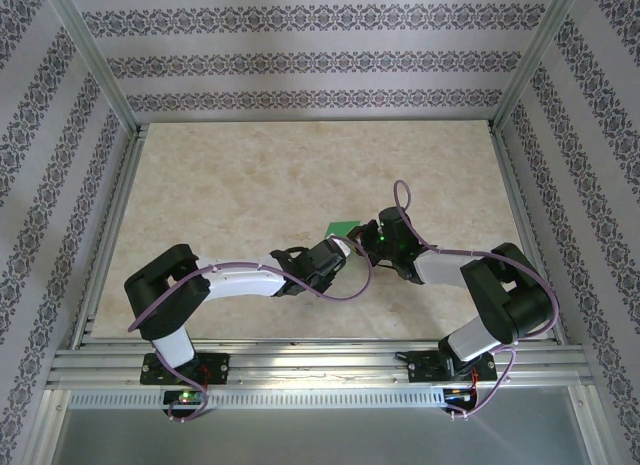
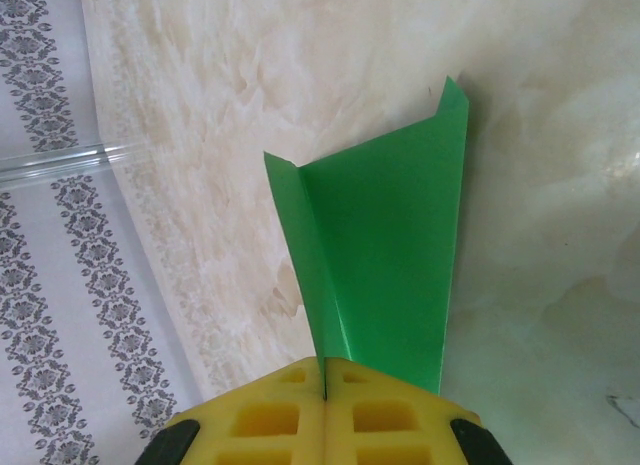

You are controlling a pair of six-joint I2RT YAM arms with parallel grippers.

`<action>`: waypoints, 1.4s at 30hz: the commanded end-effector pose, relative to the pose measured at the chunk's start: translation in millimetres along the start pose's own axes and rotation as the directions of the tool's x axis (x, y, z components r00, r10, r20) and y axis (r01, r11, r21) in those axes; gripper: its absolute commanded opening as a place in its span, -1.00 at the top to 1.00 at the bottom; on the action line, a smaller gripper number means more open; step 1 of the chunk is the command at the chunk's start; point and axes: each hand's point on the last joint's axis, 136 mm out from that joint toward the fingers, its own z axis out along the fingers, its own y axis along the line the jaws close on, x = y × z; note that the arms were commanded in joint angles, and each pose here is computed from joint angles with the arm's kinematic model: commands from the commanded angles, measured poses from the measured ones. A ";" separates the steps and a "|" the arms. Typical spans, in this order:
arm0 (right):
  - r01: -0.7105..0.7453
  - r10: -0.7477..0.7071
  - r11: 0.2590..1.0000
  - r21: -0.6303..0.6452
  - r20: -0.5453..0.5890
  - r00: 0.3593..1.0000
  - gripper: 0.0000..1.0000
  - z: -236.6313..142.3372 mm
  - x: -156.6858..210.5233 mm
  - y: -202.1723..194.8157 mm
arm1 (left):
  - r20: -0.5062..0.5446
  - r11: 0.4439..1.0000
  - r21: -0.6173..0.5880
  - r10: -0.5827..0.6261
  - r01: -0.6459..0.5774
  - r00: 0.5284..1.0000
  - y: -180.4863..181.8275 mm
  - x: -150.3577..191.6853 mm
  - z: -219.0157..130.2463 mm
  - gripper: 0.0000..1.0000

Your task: Fold a paper plane with a square sheet of paper (pick it up from the middle)

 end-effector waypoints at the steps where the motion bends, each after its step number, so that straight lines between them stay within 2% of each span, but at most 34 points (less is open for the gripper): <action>1: -0.014 0.014 1.000 -0.011 -0.007 1.000 1.00 -0.2 0.6 -0.5 | -0.009 0.999 -0.026 0.029 -0.029 1.000 -0.5 -1.5 0.3 0.58; 7: -0.018 0.018 1.000 -0.011 -0.009 1.000 1.00 -0.2 0.5 -0.7 | -0.003 0.999 -0.038 0.027 -0.027 1.000 2.0 -5.3 -3.1 0.52; 16: -0.019 0.018 1.000 -0.014 -0.014 1.000 1.00 0.7 1.1 -0.8 | -0.007 0.999 -0.036 0.026 -0.026 1.000 1.3 -3.6 -0.7 0.73; 23: -0.008 0.008 1.000 -0.019 -0.015 1.000 1.00 -0.3 1.3 2.3 | -0.009 0.999 -0.041 0.012 -0.012 1.000 2.2 0.2 2.0 0.76; 33: -0.005 0.005 1.000 -0.020 -0.019 1.000 1.00 -0.2 1.9 2.3 | -0.016 0.999 -0.051 -0.001 0.000 1.000 3.2 2.0 4.3 0.60; 42: -0.008 0.007 1.000 -0.023 -0.018 1.000 1.00 -0.7 1.8 2.1 | -0.016 0.999 -0.051 -0.001 0.000 1.000 2.7 0.4 5.8 0.78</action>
